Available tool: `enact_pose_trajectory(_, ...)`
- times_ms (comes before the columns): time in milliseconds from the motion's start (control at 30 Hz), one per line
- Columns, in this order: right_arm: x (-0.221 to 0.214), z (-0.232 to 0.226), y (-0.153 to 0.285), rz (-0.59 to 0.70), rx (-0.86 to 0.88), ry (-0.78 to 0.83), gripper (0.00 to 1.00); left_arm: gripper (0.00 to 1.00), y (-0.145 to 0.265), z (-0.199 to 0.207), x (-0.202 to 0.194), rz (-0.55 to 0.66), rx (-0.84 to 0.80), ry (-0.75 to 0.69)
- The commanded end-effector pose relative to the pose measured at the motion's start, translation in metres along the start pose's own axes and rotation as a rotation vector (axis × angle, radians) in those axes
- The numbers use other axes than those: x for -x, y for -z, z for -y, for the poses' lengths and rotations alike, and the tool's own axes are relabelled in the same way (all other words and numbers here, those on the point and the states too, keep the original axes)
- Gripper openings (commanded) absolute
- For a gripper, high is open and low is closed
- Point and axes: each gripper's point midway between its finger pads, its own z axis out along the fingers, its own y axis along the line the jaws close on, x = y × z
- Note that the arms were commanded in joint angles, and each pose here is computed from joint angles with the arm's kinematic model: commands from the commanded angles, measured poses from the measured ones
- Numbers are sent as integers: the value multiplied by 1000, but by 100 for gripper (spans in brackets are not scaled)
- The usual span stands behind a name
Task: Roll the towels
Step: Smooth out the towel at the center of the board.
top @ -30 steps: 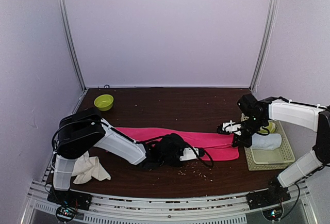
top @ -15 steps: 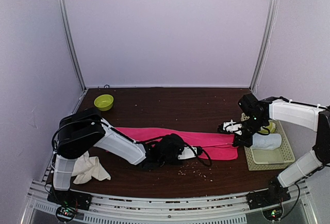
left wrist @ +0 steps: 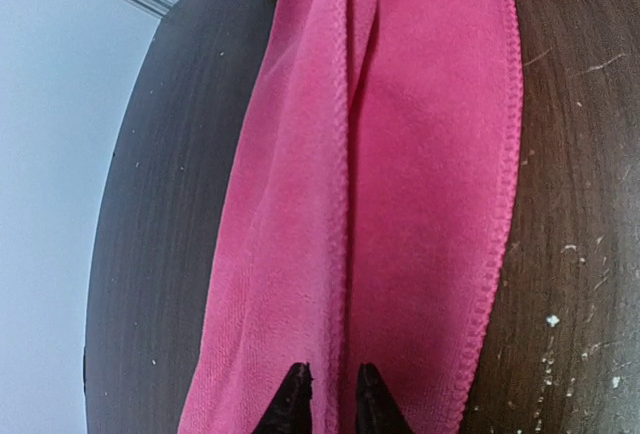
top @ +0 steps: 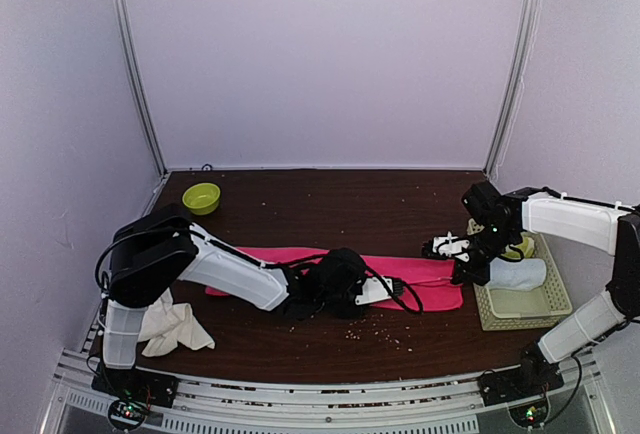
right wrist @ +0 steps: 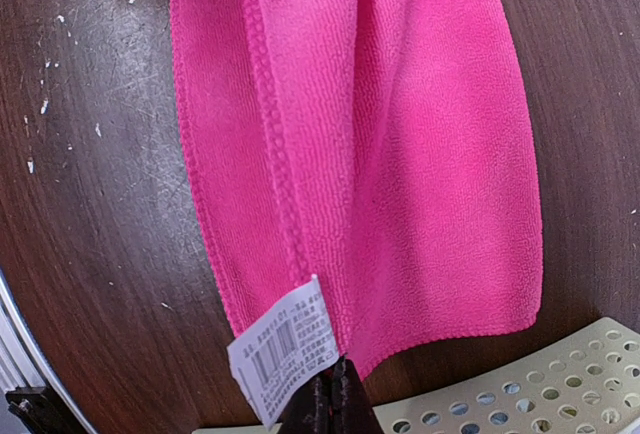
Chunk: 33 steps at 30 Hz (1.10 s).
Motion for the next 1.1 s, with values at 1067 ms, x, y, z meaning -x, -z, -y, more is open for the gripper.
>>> enact_pose_trajectory(1067,-10,-4,-3,-23,22,15,0,0,12,-16,8,-10,-13,19)
